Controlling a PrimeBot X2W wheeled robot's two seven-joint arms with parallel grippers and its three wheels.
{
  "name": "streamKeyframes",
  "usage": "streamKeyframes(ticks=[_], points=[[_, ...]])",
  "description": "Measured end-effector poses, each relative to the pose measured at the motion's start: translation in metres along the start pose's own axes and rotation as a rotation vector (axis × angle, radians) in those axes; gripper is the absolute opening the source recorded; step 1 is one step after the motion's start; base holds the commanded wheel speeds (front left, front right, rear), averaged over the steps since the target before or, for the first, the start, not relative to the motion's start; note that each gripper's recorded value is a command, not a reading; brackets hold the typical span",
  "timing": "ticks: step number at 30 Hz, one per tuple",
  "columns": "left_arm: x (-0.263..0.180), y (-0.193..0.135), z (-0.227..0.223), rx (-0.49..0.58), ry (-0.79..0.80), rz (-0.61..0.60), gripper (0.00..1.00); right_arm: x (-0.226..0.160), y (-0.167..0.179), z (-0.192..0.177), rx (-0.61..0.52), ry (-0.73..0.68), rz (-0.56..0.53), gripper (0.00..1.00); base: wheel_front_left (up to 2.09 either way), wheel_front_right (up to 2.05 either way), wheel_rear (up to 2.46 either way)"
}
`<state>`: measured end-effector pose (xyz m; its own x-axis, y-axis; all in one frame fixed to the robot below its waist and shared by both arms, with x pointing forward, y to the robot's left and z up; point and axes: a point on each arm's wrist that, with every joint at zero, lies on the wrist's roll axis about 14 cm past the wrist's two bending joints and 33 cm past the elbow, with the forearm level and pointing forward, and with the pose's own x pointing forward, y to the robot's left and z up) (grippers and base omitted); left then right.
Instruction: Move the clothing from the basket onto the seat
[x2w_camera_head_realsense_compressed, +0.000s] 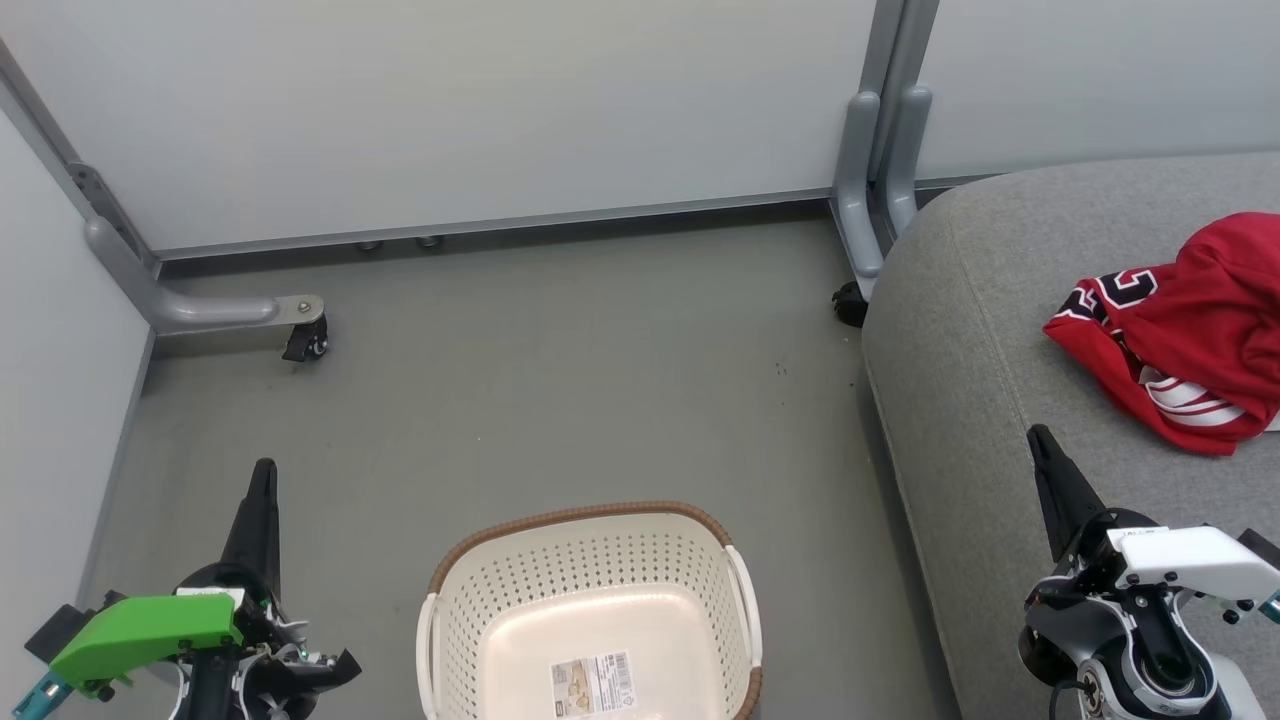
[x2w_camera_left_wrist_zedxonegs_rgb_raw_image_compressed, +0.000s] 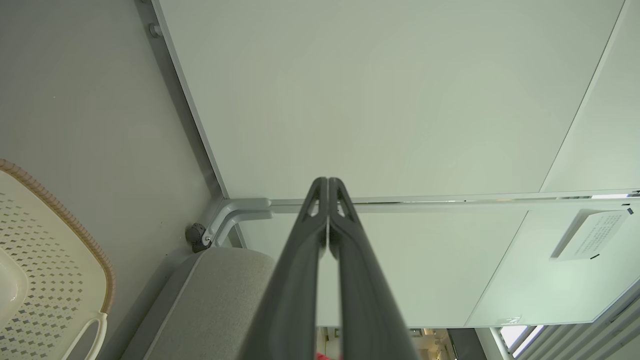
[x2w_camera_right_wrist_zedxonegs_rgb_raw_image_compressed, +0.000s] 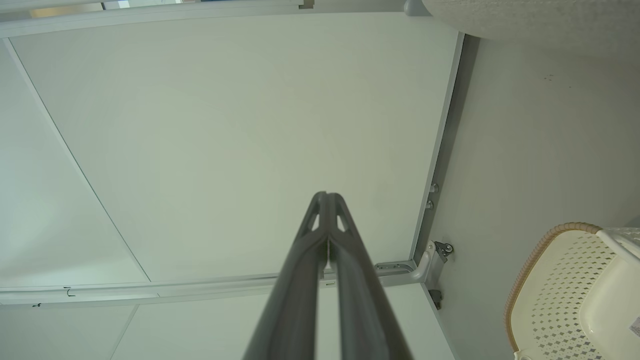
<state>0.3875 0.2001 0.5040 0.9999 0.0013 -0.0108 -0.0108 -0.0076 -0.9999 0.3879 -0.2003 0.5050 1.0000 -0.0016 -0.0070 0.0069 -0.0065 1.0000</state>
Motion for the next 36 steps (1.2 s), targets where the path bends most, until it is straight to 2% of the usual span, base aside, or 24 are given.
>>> streamKeyframes(ticks=[36], points=[[0.0,-0.0001,0.0,0.0,0.0,0.0,0.0,0.0,0.0,0.0,0.0,0.0,0.0,0.0,0.0,0.0,0.0]])
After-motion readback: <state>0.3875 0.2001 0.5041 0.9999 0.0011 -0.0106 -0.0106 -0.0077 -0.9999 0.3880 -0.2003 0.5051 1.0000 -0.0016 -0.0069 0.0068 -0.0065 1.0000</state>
